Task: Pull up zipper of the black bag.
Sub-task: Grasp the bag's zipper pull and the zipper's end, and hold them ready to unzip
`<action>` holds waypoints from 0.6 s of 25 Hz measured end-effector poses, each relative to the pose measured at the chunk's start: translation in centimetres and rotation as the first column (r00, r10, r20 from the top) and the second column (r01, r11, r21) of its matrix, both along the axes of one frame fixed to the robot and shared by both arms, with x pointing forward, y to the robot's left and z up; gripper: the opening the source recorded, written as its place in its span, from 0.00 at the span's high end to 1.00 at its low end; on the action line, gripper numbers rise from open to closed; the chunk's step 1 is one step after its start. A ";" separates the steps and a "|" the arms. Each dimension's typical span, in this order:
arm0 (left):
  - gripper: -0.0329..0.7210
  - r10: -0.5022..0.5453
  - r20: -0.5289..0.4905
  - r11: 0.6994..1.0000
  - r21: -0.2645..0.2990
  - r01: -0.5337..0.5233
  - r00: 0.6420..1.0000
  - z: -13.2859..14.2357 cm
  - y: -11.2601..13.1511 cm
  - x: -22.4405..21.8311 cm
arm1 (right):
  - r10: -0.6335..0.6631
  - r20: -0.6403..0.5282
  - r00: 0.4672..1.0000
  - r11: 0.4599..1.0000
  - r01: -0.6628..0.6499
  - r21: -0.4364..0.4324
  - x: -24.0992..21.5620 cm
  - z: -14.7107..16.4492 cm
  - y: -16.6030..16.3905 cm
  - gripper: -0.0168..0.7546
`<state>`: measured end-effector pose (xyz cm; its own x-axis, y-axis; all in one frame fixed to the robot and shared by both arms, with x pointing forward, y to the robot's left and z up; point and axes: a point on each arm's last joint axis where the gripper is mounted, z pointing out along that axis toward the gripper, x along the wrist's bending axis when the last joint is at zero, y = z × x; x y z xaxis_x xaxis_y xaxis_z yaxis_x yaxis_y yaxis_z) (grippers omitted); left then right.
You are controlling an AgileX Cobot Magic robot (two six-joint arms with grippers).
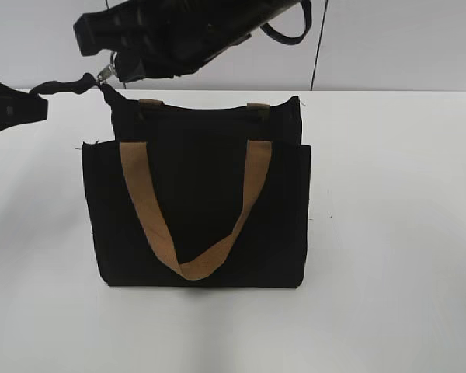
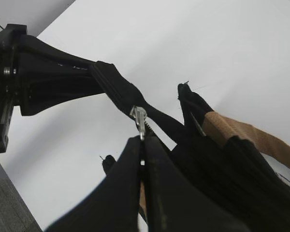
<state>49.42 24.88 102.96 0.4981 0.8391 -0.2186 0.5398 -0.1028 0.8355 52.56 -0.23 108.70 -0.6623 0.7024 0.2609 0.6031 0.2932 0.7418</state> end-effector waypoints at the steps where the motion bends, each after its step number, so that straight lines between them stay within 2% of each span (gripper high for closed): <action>1: 0.93 0.014 -0.008 1.000 0.008 -0.014 1.000 -0.3 0.1 -0.1 | 0.010 -0.007 1.000 1.000 -0.011 -0.017 0.0 -0.4 0.1 1.00; 6: 0.93 0.094 -0.023 0.994 0.057 -0.092 0.995 -1.4 0.9 -0.2 | 0.073 -0.079 0.994 0.986 -0.083 -0.143 -0.2 -2.6 0.1 1.00; 15: 0.93 0.098 -0.024 0.993 0.060 -0.097 0.995 -1.5 0.9 -0.2 | 0.120 -0.081 0.989 0.917 -0.142 -0.372 -0.4 -3.4 -1.5 1.00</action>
<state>49.21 25.78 101.48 0.4078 0.8952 -0.1798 0.5718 -0.0969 0.8147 52.16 -1.74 105.30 -0.7472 0.6637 0.0337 0.5771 0.6229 0.5282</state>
